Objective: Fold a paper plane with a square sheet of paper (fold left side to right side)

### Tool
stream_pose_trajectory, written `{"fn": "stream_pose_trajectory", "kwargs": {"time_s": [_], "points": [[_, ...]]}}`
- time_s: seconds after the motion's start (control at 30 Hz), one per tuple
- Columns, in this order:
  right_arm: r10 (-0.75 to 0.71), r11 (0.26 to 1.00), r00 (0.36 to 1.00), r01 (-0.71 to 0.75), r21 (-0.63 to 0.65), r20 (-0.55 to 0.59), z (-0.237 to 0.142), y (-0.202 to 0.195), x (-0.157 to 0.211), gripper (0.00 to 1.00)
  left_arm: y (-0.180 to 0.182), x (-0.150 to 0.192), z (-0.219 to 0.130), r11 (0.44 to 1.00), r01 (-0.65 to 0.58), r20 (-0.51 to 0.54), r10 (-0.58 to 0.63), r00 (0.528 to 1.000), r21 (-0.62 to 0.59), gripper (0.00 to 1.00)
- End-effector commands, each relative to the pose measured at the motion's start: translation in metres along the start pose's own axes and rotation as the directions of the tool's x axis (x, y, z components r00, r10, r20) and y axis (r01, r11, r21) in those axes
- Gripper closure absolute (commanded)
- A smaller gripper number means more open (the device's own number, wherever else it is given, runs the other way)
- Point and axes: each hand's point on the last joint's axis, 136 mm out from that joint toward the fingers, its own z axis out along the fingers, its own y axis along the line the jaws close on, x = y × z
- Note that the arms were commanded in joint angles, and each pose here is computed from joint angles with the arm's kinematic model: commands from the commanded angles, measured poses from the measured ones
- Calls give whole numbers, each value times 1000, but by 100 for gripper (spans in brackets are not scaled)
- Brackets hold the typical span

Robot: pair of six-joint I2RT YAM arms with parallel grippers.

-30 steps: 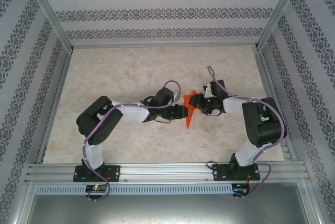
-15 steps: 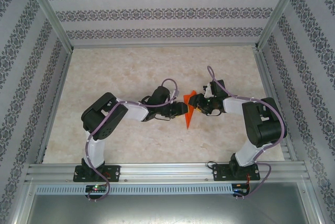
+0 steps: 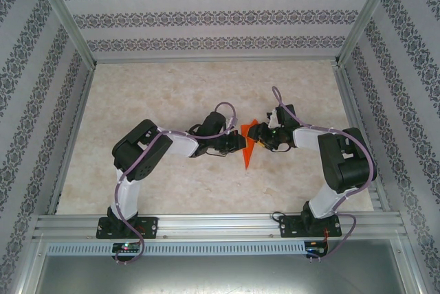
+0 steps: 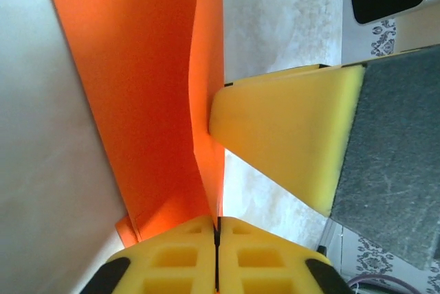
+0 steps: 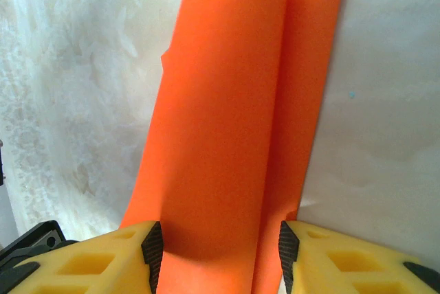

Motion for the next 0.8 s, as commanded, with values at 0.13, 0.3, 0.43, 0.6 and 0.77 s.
{"fn": "stream_pose_trajectory", "kwargs": {"time_s": [0.13,0.3,0.43,0.6,0.77], "points": [[-38,999,997,38,-2,69,-22,11,-18,45,2,-2,0,998,-48,12,49,999,-46,96],[-47,999,996,48,-5,81,-27,18,-31,39,5,-2,-1,997,-52,16,53,998,-62,95],[-38,999,997,40,-30,62,-18,23,-34,38,5,-2,-2,996,-55,17,57,998,-65,95],[-38,999,998,39,-34,43,-7,25,-35,38,5,-3,-2,995,-61,15,63,998,-74,95],[-29,999,999,30,-30,32,0,22,-37,38,6,-3,-2,995,-64,14,66,998,-79,95]]}}
